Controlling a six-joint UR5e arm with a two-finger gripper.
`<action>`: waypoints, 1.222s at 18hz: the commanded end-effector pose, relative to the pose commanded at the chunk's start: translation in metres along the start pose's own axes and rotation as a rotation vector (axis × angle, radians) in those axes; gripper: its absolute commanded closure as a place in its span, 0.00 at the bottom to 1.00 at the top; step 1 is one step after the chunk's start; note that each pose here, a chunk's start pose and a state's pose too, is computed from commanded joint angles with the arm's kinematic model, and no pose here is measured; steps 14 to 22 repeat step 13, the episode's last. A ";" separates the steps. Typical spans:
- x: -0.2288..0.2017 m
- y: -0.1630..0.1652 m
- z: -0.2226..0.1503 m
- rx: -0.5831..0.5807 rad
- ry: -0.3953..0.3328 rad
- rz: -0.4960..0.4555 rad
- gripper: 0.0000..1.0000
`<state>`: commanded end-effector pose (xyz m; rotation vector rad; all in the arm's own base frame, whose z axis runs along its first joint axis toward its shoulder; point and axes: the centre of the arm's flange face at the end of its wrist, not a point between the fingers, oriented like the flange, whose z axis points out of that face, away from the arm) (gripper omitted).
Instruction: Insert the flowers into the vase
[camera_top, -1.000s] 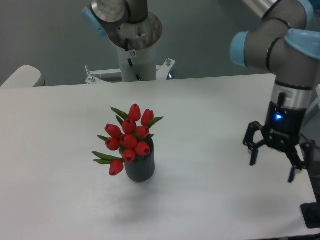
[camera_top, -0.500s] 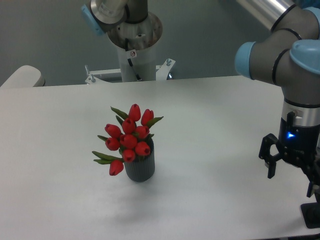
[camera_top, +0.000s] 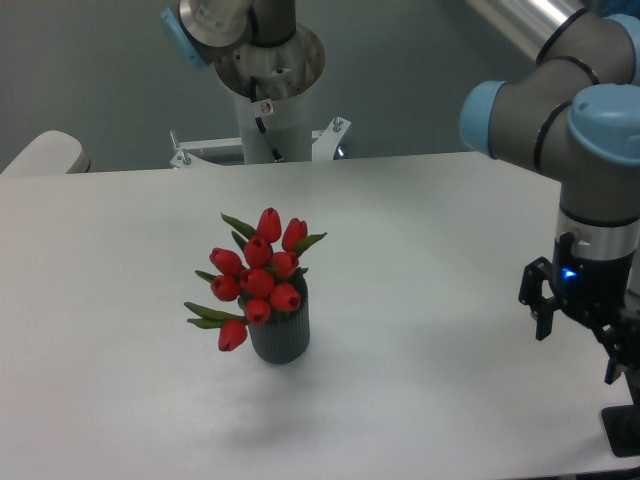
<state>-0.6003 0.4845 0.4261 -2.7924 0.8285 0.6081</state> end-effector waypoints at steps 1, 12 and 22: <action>0.001 -0.004 0.000 -0.007 0.001 0.006 0.00; 0.004 -0.014 0.002 -0.005 0.003 0.018 0.00; 0.004 -0.014 0.001 -0.005 0.003 0.018 0.00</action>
